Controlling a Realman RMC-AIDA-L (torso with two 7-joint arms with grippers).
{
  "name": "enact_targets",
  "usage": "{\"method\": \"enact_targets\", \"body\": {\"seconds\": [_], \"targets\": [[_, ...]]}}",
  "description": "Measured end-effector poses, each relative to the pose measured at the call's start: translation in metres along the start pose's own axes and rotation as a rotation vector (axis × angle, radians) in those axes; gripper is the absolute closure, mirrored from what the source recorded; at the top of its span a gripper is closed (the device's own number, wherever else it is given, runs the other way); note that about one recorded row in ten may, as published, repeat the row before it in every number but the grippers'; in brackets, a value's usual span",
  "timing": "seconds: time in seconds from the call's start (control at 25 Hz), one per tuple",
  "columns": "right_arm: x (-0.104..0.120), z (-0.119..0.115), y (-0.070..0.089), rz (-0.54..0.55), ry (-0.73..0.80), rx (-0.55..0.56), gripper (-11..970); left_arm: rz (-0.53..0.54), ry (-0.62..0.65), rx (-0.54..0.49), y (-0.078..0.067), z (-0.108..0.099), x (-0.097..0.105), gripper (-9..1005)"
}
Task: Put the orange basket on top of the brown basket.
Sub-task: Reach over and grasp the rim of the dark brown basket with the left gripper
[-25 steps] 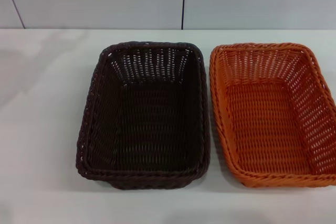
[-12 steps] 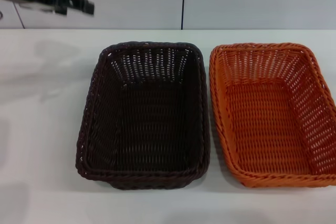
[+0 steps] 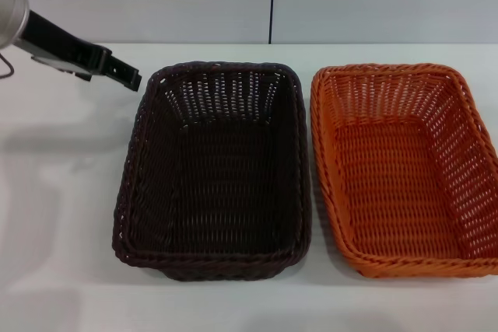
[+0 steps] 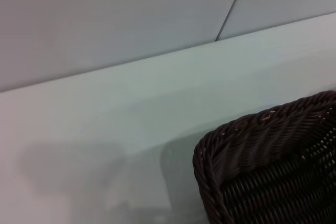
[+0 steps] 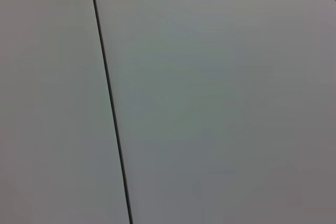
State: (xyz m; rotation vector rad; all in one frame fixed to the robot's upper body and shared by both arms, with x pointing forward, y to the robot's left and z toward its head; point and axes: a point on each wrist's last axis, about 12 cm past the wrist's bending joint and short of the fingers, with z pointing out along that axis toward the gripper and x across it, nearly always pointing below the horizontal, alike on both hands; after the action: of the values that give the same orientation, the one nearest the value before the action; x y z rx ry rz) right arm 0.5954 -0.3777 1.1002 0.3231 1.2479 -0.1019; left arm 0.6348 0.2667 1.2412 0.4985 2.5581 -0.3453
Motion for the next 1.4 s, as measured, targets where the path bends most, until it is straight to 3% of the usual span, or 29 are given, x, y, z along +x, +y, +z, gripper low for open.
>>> {"method": "enact_targets", "body": {"seconds": [0.52, 1.4], "targets": [[-0.002, 0.004, -0.002, -0.006, 0.002, 0.002, 245, -0.159, -0.002, 0.045, -0.007, 0.015, 0.025, 131], [0.001, 0.002, -0.001, -0.002, 0.018, -0.002, 245, -0.234, 0.017, 0.069, -0.003, 0.043, 0.043, 133]]}}
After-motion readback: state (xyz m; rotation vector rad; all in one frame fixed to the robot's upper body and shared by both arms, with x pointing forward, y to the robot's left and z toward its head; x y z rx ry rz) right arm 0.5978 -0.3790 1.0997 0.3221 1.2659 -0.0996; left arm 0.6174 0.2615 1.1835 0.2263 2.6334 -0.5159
